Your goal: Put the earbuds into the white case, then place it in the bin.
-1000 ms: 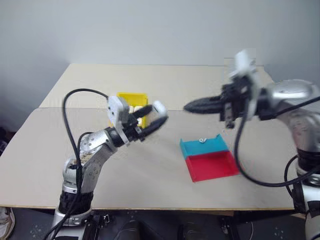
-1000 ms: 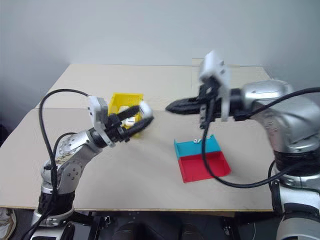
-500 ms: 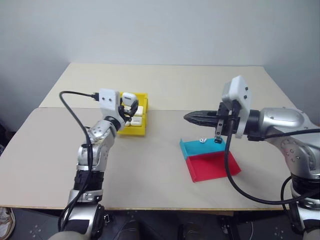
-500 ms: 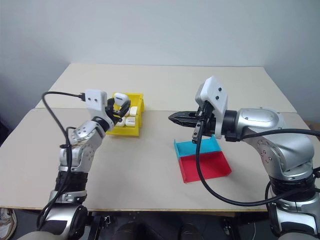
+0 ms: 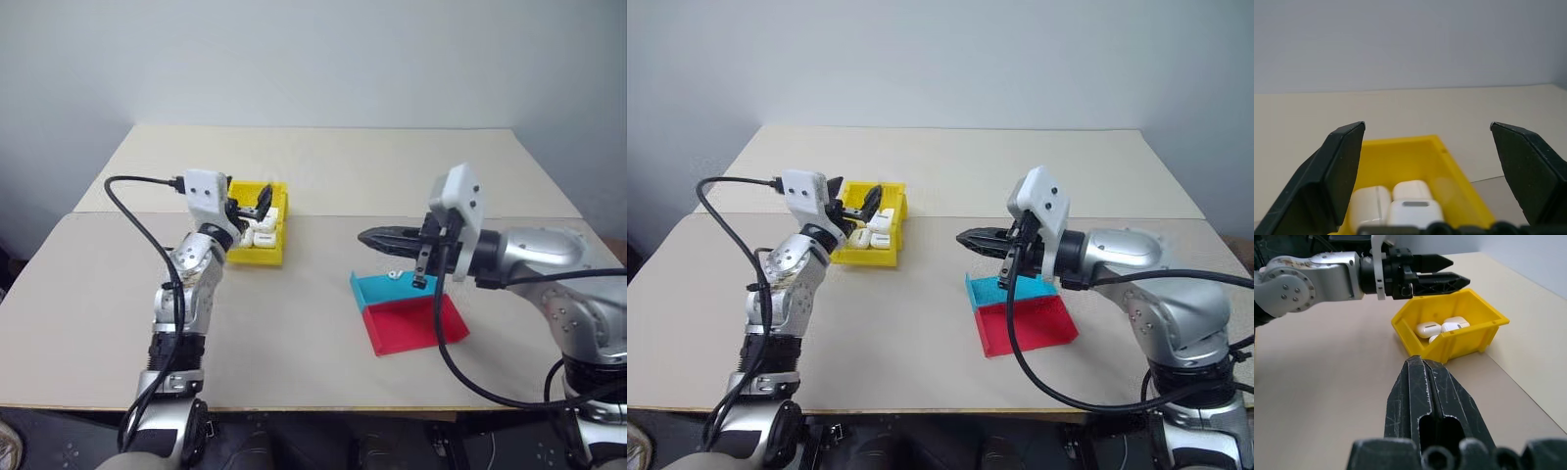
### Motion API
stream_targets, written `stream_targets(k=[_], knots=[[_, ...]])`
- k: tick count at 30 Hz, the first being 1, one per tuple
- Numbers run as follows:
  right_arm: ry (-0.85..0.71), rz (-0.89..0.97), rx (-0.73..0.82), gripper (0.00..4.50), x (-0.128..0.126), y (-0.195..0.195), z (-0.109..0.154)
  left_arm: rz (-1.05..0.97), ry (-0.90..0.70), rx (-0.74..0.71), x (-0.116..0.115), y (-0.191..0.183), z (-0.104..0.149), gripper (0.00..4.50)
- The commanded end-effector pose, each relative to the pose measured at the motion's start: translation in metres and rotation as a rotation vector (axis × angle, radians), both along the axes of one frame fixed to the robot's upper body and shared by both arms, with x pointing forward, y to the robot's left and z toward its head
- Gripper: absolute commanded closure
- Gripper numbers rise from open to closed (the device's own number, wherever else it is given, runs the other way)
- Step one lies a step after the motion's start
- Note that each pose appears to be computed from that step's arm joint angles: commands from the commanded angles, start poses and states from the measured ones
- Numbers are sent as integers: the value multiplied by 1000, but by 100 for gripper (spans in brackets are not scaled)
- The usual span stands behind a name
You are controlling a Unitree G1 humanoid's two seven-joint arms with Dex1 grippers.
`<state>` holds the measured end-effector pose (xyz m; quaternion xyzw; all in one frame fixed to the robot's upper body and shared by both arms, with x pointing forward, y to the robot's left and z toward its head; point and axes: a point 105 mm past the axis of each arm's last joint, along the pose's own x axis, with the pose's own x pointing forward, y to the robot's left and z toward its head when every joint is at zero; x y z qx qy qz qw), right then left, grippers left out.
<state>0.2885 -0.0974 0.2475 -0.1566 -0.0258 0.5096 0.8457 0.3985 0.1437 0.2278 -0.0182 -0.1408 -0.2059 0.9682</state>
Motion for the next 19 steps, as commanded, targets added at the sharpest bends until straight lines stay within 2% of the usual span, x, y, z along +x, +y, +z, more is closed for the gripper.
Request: stream_targets(k=[1,4,7,10,14,19], knots=[[-62,-25,-8,450,5,-1,-4,-278,-63,76,-23,-27,27,2],[-74,-47,-25,450,5,-6,-10,-444,-1,243,-56,-19,15,2],[-95,-61,-40,450,1,-10,-13,-504,64,350,-84,1,9,2],[-125,-61,-35,450,-6,-13,-13,-459,149,365,-103,25,11,2],[-114,-58,-30,450,-16,-22,-16,-413,205,383,-134,35,8,2],[-97,-77,-31,450,-24,-40,-16,-276,222,309,-154,44,10,2]])
